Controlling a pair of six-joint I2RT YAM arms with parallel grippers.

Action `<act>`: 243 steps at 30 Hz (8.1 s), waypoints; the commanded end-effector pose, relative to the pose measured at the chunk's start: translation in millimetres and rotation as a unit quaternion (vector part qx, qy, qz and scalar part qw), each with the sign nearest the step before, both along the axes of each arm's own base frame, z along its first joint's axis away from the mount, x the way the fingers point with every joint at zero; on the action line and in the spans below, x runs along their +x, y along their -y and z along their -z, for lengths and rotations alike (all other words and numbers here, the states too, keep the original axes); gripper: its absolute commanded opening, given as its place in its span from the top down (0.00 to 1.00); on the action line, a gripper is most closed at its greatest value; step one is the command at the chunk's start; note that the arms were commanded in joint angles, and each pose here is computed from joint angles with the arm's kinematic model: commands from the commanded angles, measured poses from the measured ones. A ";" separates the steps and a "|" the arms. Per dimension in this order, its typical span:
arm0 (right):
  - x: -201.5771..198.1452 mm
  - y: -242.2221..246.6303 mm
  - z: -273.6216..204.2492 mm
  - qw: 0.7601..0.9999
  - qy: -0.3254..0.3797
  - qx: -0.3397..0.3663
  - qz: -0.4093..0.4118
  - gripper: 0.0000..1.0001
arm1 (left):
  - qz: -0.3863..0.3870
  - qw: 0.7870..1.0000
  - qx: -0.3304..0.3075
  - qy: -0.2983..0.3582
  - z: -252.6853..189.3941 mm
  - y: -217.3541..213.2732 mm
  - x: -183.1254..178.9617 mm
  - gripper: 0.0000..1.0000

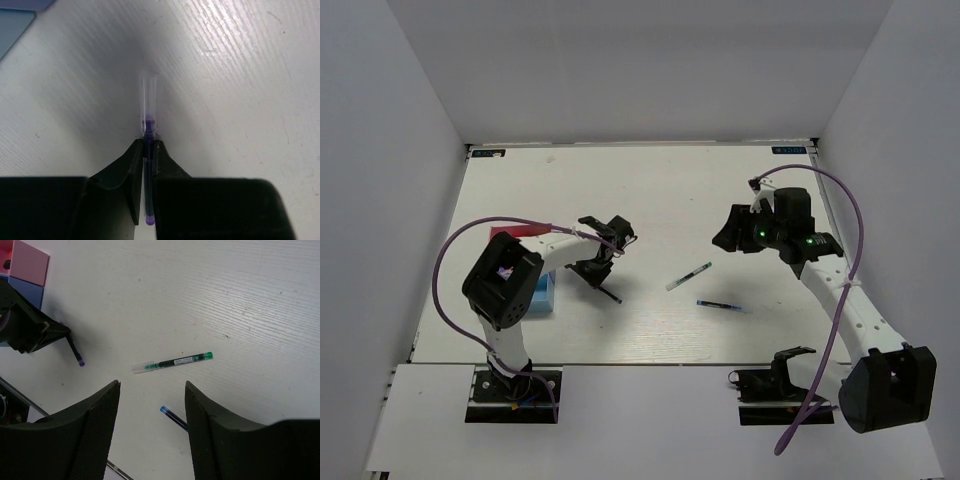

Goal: Sort the stationery into containers
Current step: Pick up the pen from the center of the board, then place the pen in the storage box, then pick up the pen from the center of the board, then place the pen in the storage box, then move the pen to the center of the board.

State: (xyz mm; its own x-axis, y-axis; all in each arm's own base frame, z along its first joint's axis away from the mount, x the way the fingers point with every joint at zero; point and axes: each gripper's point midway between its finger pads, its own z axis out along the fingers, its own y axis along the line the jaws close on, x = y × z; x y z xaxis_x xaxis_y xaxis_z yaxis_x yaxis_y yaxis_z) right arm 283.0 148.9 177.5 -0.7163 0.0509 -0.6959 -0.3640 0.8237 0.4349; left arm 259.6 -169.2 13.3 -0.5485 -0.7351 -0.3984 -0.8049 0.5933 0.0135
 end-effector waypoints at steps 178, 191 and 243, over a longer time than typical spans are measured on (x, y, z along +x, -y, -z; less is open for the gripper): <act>-7.6 -64.6 109.2 0.734 0.091 -0.198 -0.644 1.00 | 0.568 0.788 -0.055 0.230 -195.8 -41.6 -103.4 0.62; -0.2 -174.7 21.6 0.783 0.147 -0.091 -0.598 1.00 | 0.602 0.749 -0.058 0.272 -244.0 -28.5 -99.0 0.64; -76.9 -450.2 19.0 0.794 0.196 0.024 -0.575 0.77 | 0.646 0.671 -0.120 0.343 -295.1 5.0 -111.1 1.00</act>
State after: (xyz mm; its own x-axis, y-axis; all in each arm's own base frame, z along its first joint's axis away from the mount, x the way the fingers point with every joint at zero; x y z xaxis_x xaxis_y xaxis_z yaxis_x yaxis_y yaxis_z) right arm 202.9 604.4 111.2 -0.0619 -0.4926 -0.8681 -0.9667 -0.1869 0.1749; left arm 151.5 -171.6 304.3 -0.5434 0.0919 -0.8344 0.6006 0.7370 -0.3099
